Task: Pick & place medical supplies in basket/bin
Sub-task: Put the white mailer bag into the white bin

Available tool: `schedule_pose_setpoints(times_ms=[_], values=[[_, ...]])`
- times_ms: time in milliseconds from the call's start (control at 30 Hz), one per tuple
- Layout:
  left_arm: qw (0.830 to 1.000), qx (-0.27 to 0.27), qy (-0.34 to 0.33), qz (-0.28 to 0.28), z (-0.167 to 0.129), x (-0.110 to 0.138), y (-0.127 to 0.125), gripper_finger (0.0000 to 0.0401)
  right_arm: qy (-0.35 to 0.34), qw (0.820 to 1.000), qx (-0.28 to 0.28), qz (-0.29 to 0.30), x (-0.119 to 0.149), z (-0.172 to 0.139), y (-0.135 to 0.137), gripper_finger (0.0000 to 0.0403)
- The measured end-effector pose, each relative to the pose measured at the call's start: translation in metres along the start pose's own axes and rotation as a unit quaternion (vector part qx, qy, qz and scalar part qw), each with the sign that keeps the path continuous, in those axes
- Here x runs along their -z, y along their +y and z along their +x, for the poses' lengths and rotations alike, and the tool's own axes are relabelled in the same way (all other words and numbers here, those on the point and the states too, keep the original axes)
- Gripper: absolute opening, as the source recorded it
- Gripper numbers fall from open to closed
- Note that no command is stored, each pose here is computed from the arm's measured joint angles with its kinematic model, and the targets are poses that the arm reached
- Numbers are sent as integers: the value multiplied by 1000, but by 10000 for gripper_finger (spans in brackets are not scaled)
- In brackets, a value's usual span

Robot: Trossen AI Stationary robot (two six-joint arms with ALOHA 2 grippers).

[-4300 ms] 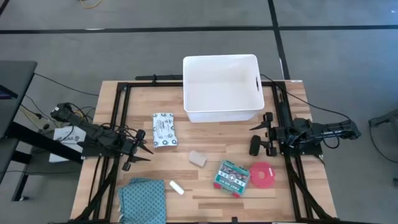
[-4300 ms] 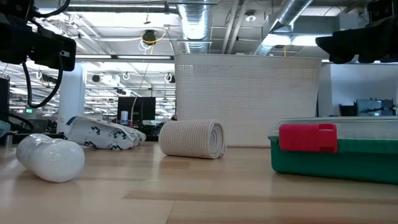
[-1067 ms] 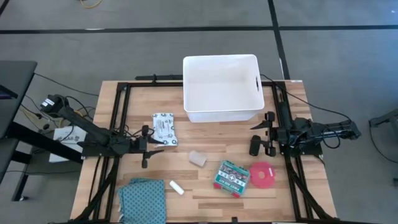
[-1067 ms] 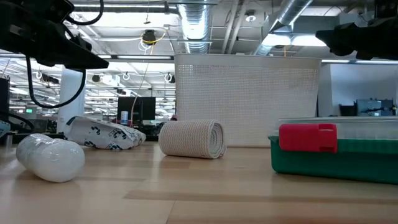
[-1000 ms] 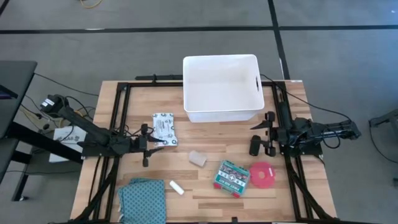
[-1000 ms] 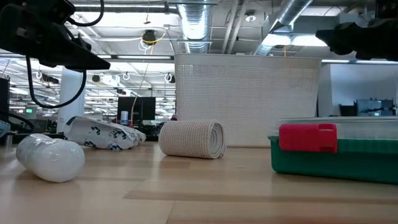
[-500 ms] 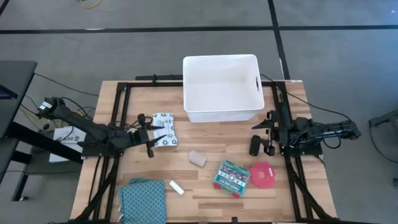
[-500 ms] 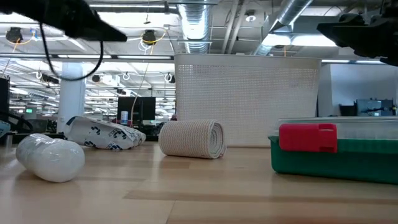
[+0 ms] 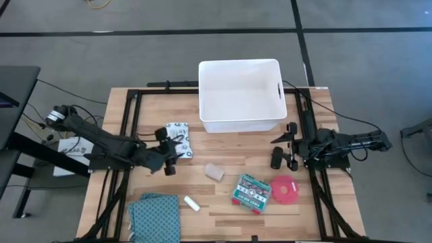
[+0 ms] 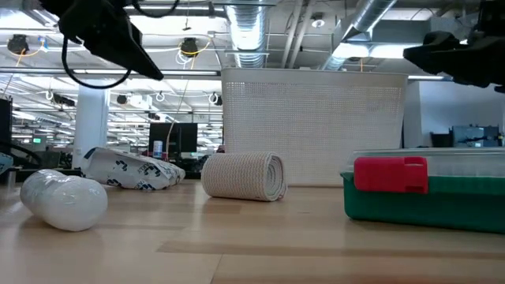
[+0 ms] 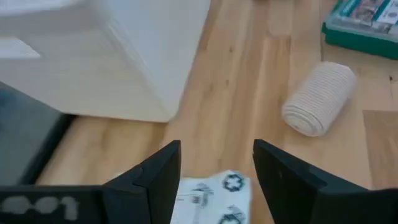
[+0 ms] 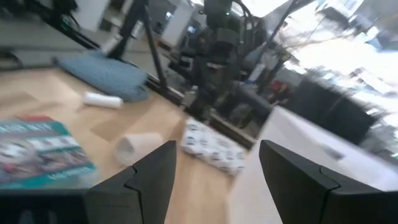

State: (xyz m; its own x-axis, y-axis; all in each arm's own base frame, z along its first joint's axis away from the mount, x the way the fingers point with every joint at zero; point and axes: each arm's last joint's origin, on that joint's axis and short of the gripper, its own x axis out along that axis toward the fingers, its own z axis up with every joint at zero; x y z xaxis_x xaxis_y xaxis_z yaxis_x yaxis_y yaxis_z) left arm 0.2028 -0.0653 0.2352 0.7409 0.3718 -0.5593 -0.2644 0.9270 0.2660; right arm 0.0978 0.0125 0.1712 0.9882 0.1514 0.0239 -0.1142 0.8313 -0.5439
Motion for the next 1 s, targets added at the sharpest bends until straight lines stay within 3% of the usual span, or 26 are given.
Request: schedule_pose_setpoints(times_ms=[267, 367, 567, 667, 800, 1000], values=[[997, 32, 71, 6, 27, 6, -13, 185, -37, 999, -22, 11, -4, 0, 0, 225], [995, 25, 94, -18, 36, 10, -12, 184, -101, 995, 25, 6, -17, -2, -9, 225], [991, 47, 122, -38, 40, 13, -10, 184, -262, 957, 125, 5, -47, -15, -27, 225], [989, 51, 134, -33, 39, 15, -10, 184, -267, 955, 127, 10, -51, -16, -31, 225], [984, 58, 164, -24, 38, 20, -9, 184, -239, 963, 101, 67, -48, -9, -29, 225], [980, 21, 198, 26, 35, 29, -4, 184, -173, 962, 137, 162, -39, 4, -30, 225]])
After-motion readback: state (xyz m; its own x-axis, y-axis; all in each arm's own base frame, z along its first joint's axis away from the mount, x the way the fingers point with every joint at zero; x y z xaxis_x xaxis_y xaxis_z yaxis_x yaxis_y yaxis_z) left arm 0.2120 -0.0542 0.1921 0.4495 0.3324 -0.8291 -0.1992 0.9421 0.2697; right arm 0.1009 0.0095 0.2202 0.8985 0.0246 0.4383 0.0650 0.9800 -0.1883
